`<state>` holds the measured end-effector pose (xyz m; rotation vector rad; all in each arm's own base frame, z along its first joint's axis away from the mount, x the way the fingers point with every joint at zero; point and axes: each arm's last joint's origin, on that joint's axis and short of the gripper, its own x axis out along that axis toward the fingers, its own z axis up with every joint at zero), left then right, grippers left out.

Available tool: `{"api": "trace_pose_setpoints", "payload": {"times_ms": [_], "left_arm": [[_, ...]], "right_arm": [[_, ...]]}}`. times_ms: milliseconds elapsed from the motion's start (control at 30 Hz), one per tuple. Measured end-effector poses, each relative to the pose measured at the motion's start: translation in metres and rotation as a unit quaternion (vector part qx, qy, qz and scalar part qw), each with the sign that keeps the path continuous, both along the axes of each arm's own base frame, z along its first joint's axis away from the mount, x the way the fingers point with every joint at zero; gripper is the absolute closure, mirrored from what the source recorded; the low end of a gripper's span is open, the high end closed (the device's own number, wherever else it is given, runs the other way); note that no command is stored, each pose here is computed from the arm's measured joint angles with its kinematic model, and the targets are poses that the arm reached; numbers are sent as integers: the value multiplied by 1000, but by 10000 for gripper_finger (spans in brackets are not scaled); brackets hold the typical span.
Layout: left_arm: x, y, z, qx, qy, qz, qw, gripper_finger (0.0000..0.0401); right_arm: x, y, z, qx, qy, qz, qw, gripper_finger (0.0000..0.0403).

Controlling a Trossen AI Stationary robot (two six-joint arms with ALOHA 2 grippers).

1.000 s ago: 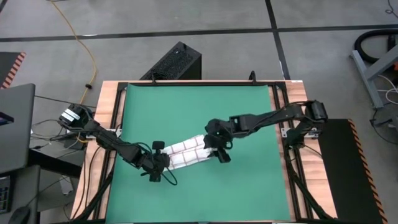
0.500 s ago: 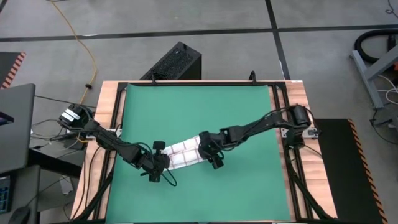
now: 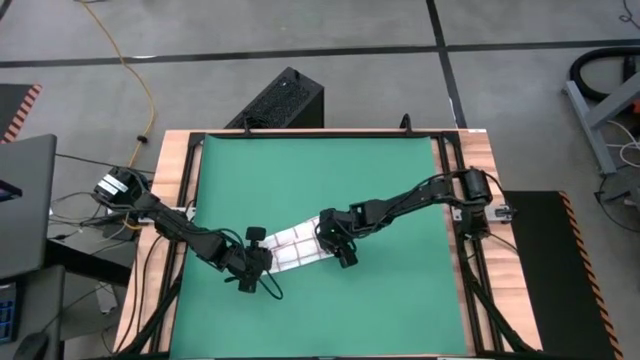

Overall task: Roll towel into tight, uniform cylinder
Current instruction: Roll the kitchen towel on the table

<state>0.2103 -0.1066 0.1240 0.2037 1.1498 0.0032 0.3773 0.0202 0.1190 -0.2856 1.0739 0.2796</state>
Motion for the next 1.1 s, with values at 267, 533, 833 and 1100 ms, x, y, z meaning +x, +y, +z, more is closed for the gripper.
{"api": "trace_pose_setpoints", "payload": {"times_ms": [267, 533, 833, 1100], "left_arm": [[-1, 1, -2, 9, -2, -26, 1000, 383], [-3, -1, -2, 81, 16, -159, 984, 383], [-2, 7, -3, 145, 41, -251, 956, 383], [-4, 13, -4, 179, 59, -239, 953, 380]], "right_arm": [[-15, 1, 45, -6, -33, 15, 999, 172], [-48, 20, 108, -40, -70, 40, 996, 172], [-44, 80, 89, -99, -91, 127, 983, 172], [-31, 101, 47, -145, -77, 161, 973, 172]]}}
